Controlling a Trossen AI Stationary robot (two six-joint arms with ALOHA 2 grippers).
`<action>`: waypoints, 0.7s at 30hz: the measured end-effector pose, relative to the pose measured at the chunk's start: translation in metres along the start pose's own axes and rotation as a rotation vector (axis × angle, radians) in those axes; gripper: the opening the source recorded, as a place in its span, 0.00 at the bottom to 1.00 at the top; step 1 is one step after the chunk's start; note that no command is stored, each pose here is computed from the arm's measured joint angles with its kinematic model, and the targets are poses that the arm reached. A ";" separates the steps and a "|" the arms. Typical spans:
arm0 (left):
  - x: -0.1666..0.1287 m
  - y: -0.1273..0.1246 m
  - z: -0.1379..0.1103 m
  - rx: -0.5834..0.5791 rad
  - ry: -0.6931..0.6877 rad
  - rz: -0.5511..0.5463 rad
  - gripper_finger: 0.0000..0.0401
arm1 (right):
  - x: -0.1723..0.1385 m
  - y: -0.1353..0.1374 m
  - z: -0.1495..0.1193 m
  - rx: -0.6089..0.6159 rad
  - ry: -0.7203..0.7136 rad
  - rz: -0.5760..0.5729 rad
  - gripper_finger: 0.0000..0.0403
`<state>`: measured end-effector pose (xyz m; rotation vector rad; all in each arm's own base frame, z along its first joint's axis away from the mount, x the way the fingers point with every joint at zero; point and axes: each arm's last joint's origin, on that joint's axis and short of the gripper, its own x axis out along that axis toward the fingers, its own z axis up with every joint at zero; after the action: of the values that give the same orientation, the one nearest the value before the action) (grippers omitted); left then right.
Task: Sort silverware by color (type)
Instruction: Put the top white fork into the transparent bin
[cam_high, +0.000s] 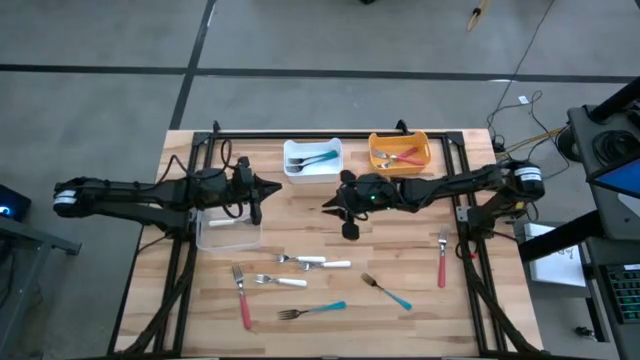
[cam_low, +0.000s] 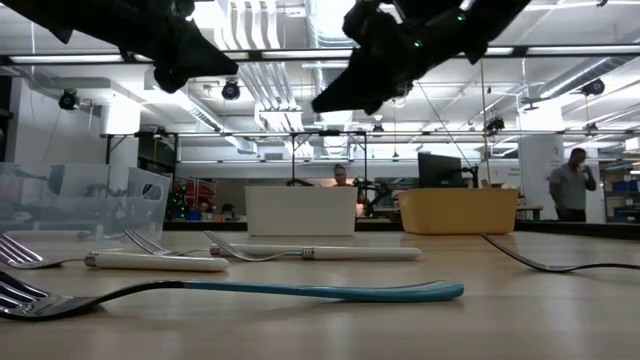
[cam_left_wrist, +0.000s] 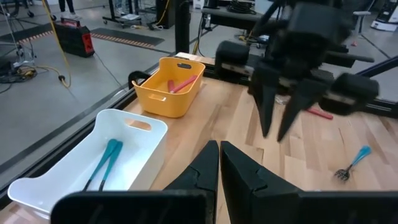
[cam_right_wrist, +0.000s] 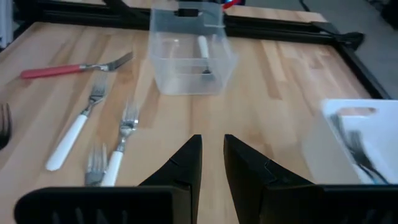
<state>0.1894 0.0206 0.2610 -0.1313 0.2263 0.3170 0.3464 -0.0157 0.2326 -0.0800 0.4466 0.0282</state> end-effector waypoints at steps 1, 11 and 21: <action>0.000 0.000 0.000 -0.009 0.000 0.000 0.00 | 0.004 0.002 0.001 -0.003 0.002 0.012 0.15; -0.001 -0.010 -0.002 -0.137 0.009 -0.051 0.00 | 0.048 0.046 -0.004 -0.051 0.068 0.121 0.15; 0.017 -0.054 -0.010 -0.120 -0.041 -0.234 0.00 | 0.065 0.100 -0.014 -0.064 0.131 0.180 0.15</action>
<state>0.2201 -0.0266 0.2527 -0.2672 0.1488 0.1001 0.3945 0.0837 0.1852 -0.1048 0.5834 0.2151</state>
